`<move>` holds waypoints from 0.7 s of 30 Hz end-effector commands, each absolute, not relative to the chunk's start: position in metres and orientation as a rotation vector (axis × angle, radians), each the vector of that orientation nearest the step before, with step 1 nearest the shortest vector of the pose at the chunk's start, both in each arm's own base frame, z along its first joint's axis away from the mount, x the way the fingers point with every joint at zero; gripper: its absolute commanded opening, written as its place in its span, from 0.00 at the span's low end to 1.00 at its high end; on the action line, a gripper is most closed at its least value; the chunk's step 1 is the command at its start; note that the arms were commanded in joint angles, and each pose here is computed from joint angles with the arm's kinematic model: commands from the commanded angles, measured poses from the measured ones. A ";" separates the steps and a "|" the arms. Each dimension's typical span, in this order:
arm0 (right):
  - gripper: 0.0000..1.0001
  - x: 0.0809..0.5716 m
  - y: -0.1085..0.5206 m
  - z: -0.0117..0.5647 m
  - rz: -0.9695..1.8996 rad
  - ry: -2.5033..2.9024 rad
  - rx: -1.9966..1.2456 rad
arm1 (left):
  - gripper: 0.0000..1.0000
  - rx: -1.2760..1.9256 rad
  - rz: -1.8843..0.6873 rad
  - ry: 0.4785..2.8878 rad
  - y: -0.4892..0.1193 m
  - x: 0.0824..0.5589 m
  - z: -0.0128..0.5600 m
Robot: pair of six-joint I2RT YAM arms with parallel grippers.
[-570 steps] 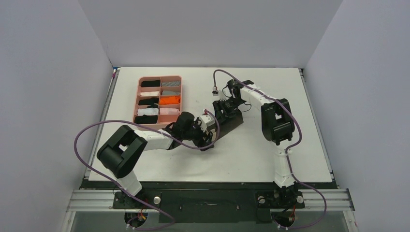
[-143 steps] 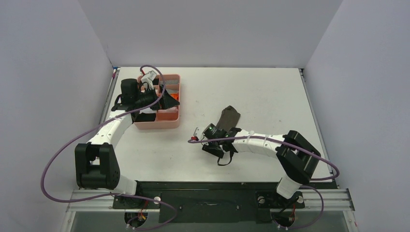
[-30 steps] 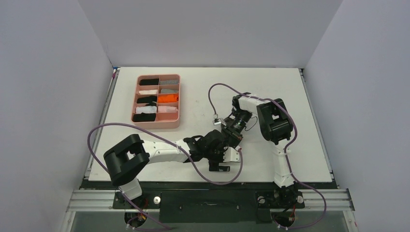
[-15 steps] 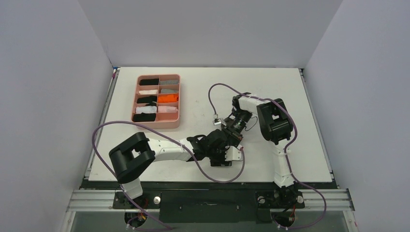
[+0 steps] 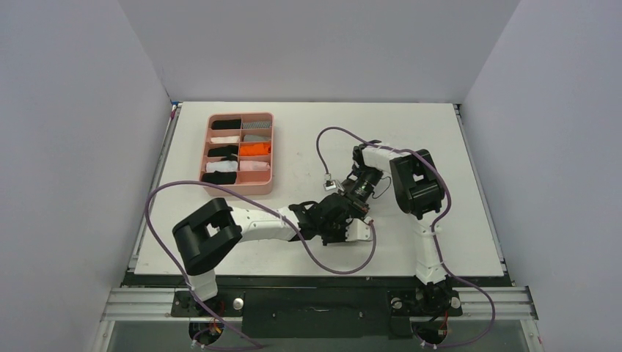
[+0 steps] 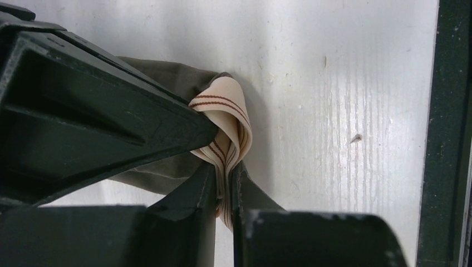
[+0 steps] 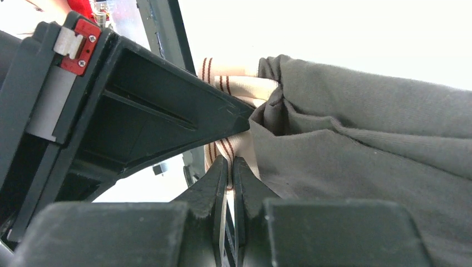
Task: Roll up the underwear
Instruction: Roll the underwear to the center of the board.
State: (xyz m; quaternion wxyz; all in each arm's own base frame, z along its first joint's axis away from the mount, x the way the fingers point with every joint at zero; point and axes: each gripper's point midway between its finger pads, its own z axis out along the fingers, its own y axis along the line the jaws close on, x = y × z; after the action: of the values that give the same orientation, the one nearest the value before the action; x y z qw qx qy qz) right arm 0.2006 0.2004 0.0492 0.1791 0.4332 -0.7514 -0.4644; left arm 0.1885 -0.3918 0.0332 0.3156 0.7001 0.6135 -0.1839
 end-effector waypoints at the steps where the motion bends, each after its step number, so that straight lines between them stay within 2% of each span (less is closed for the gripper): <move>1: 0.04 0.206 0.208 0.062 -1.391 -2.145 1.256 | 0.00 1.891 -0.591 1.624 -0.404 0.176 0.034; 8: 0.36 0.215 0.201 0.071 -1.351 -2.232 1.273 | 0.00 1.911 -0.761 1.716 -0.406 0.166 0.036; 10: 0.41 0.219 0.197 0.074 -1.334 -2.266 1.274 | 0.00 1.924 -0.804 1.746 -0.405 0.163 0.037; 14: 0.45 0.230 0.185 0.079 -1.295 -2.356 1.250 | 0.00 1.944 -0.871 1.801 -0.406 0.158 0.039; 21: 0.46 0.257 0.156 0.086 -1.156 -2.609 1.155 | 0.00 1.943 -0.990 1.924 -0.412 0.149 0.048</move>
State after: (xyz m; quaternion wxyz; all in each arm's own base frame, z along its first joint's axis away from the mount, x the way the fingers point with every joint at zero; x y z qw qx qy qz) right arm 0.2359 0.1707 0.0726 0.0894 0.3958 -0.8136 -0.4164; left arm 0.1658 -0.4098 0.0378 0.1764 0.6816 0.6454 -0.2964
